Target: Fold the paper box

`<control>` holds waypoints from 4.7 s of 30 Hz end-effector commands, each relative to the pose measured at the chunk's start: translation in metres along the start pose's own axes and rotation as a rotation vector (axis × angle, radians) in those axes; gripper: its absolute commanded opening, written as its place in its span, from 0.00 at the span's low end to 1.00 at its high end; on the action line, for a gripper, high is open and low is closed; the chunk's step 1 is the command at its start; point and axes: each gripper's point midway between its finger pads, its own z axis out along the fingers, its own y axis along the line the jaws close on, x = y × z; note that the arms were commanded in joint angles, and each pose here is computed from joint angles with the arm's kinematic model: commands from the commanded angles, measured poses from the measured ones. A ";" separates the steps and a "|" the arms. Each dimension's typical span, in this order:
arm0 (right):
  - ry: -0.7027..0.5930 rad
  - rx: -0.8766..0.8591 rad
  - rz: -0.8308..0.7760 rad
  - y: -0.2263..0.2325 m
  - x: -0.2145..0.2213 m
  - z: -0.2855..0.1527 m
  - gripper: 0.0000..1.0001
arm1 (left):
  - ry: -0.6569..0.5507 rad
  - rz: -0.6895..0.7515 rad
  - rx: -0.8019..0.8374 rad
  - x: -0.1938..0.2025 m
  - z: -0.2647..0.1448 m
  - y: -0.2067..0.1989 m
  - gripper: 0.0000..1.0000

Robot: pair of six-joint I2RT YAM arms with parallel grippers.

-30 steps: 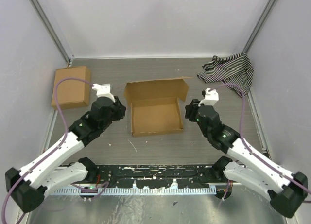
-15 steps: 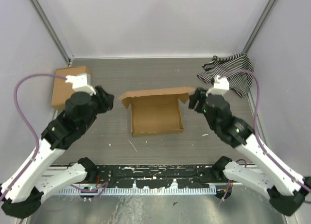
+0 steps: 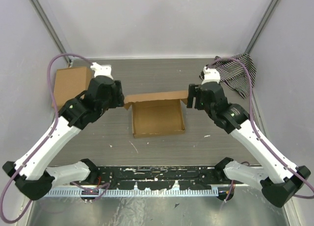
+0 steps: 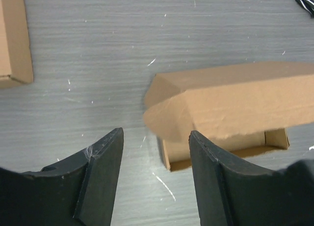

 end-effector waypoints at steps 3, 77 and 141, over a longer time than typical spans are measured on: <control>0.113 -0.050 -0.005 -0.015 0.052 -0.021 0.79 | 0.053 -0.063 0.054 0.038 -0.032 0.019 0.63; -0.031 -0.252 -0.120 0.070 -0.048 0.106 0.69 | -0.017 0.109 -0.179 0.023 0.093 -0.004 0.38; -0.026 -0.285 0.031 0.046 -0.037 0.149 0.12 | -0.036 0.188 -0.067 -0.001 0.148 -0.046 0.02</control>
